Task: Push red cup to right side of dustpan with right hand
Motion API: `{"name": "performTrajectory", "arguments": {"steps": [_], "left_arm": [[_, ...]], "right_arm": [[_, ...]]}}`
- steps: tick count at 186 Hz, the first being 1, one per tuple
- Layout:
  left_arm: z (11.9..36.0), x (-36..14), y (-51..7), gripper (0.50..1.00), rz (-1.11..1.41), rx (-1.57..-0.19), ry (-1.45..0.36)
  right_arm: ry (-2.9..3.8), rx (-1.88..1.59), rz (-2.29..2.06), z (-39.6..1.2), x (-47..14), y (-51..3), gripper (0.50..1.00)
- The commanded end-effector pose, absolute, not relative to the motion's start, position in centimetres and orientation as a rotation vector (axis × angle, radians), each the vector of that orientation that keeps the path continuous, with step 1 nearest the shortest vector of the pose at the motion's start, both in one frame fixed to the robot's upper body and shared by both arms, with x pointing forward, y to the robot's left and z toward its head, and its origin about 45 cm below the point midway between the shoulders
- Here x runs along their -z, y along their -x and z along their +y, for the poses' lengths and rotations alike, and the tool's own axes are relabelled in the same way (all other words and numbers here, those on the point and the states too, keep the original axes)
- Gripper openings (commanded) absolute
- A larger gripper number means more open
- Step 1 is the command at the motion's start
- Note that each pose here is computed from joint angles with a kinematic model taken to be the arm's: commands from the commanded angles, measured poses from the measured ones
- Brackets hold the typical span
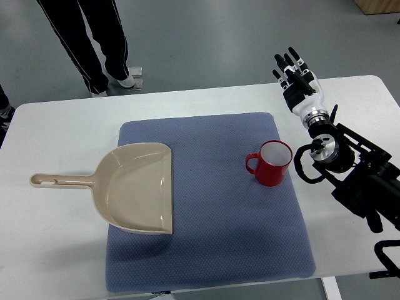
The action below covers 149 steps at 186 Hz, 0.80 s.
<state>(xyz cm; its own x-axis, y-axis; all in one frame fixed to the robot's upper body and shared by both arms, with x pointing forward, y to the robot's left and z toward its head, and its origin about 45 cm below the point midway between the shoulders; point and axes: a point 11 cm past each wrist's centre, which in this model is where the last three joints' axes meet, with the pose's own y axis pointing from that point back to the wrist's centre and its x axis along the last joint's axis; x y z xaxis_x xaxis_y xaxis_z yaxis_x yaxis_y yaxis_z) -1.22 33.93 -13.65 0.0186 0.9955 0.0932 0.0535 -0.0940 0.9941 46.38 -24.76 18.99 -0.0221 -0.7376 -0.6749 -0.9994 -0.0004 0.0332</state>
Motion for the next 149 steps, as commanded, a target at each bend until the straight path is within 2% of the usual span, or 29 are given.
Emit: {"name": "performTrajectory", "arguments": {"steps": [1, 149], "left_arm": [[33.87, 13.66, 1.2, 1.0, 1.194, -1.241, -1.323], [34.26, 13.61, 1.26, 1.0, 1.184, -1.244, -1.337]], "right_arm": [[1.787, -0.729, 1.808, -24.71, -19.05, -46.42, 0.928], [1.795, -0.714, 1.818, -25.05, -19.11, -46.43, 0.928]]}}
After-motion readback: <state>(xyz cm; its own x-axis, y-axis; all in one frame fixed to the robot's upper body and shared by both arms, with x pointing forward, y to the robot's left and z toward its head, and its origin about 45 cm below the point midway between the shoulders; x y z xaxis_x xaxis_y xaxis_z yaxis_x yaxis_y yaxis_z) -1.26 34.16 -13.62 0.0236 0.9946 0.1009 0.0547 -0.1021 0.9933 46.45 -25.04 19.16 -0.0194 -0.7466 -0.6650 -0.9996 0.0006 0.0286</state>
